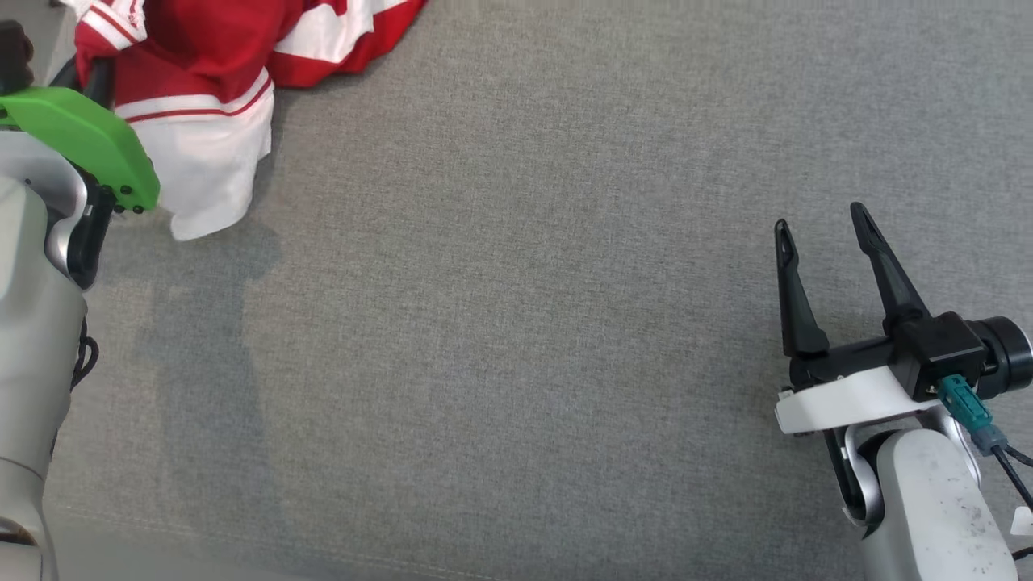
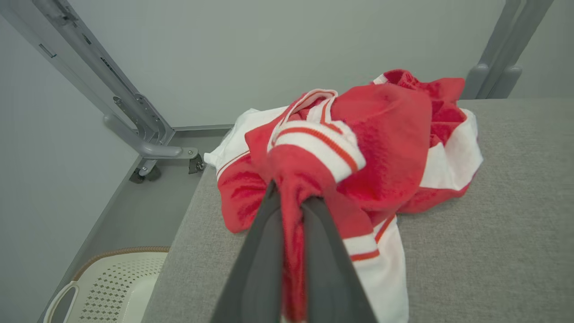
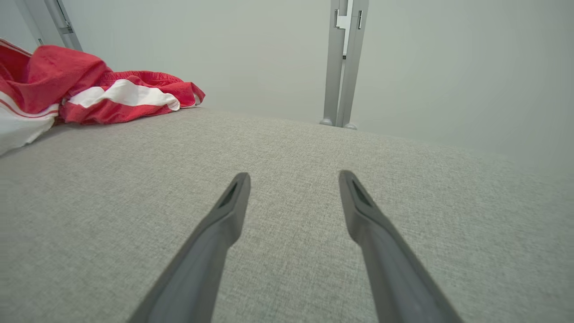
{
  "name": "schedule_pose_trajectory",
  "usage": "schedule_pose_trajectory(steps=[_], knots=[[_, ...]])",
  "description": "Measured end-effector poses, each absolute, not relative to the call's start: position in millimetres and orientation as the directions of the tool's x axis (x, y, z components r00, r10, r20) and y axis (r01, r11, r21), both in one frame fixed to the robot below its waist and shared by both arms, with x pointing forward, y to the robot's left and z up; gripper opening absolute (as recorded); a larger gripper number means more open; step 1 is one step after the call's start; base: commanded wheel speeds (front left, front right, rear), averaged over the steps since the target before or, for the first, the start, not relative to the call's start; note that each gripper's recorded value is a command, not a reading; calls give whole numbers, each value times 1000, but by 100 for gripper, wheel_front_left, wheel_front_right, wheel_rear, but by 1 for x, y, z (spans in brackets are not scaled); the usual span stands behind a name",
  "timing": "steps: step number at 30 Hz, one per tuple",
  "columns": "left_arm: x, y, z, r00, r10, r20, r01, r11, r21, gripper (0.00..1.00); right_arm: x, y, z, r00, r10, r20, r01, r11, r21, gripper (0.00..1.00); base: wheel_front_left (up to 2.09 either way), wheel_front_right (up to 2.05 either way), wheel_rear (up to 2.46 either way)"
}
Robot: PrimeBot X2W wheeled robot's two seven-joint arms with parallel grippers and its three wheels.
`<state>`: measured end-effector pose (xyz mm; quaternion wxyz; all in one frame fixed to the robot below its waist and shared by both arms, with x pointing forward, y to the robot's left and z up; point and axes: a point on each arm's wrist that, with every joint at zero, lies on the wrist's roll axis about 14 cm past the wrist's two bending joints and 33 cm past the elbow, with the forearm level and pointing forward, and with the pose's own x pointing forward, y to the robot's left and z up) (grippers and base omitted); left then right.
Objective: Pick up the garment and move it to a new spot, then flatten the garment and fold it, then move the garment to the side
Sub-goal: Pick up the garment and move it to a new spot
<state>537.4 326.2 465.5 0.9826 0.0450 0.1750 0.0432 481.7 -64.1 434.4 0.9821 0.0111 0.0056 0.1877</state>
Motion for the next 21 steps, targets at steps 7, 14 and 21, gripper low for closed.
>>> schedule_pose_trajectory(steps=[7, 14, 21], knots=[[547, 307, 557, 992, 19, -128, 5, 982, 186, 0, 463, -77, 462, 941, 336, 28, -337, 940, 47, 100, 0, 0, 0], [541, 236, 658, 979, -186, 79, 156, 945, 289, 0, 434, -105, 490, 961, 268, 66, -271, 961, 54, 100, 0, 0, 0], [511, 126, 732, 862, -448, 236, 374, 878, 300, 0, 401, -145, 512, 981, 163, 109, -169, 985, 46, 100, 0, 0, 0]])
